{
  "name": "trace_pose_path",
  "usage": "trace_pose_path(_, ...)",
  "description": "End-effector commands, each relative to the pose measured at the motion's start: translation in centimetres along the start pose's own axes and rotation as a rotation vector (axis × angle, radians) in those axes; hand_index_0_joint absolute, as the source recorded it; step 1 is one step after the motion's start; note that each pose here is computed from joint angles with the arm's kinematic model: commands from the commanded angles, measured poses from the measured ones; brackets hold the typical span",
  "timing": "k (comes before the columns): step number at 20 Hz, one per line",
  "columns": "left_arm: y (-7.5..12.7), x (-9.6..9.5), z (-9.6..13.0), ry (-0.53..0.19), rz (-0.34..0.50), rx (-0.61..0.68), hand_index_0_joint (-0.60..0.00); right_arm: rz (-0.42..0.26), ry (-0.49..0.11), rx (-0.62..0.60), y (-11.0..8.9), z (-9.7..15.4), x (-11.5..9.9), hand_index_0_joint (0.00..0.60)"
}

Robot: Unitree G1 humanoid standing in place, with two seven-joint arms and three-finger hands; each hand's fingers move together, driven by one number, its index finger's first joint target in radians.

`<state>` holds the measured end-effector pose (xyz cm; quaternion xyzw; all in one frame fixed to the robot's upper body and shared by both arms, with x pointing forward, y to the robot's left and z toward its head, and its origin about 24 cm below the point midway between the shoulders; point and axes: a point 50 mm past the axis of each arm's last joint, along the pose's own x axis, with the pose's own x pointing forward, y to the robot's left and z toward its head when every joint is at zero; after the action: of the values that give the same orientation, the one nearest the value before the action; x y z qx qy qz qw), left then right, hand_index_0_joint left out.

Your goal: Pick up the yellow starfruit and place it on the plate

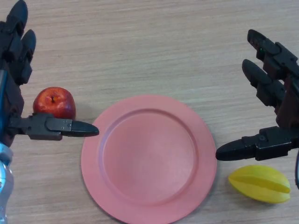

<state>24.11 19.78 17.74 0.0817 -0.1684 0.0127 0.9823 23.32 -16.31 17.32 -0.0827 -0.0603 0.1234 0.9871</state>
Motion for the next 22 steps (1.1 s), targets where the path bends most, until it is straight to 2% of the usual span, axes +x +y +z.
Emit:
trace_pose_path(1, 0.9, 0.2, 3.2, -0.211, 0.046, 0.043, 0.000, -0.030, -0.244, -0.070, -0.6, 3.5, -0.6, 0.000)
trace_pose_path(8, 0.9, -0.2, 3.3, -0.220, 0.053, 0.046, 0.000, -0.027, -0.248, -0.086, -0.6, 3.4, -0.7, 0.000)
trace_pose_path(10, 1.0, -0.3, 3.5, -0.225, 0.058, 0.048, 0.000, -0.022, -0.242, -0.127, -0.9, 3.5, -0.9, 0.000)
trace_pose_path(12, 1.3, -0.2, 3.0, -0.175, 0.061, 0.005, 0.000, -0.041, -0.215, -0.168, -1.3, 3.2, -1.3, 0.000)
trace_pose_path(14, 1.4, 0.0, 2.7, -0.161, 0.070, -0.005, 0.000, -0.060, -0.179, -0.186, -1.5, 3.0, -1.6, 0.000)
trace_pose_path(18, 1.2, 0.4, 1.8, -0.118, 0.052, -0.014, 0.000, -0.103, -0.132, -0.379, -1.9, 2.1, -1.9, 0.000)
trace_pose_path(22, 1.1, 0.7, 1.2, -0.130, 0.055, -0.007, 0.000, -0.114, -0.064, -0.589, -3.0, 0.3, -2.5, 0.000)
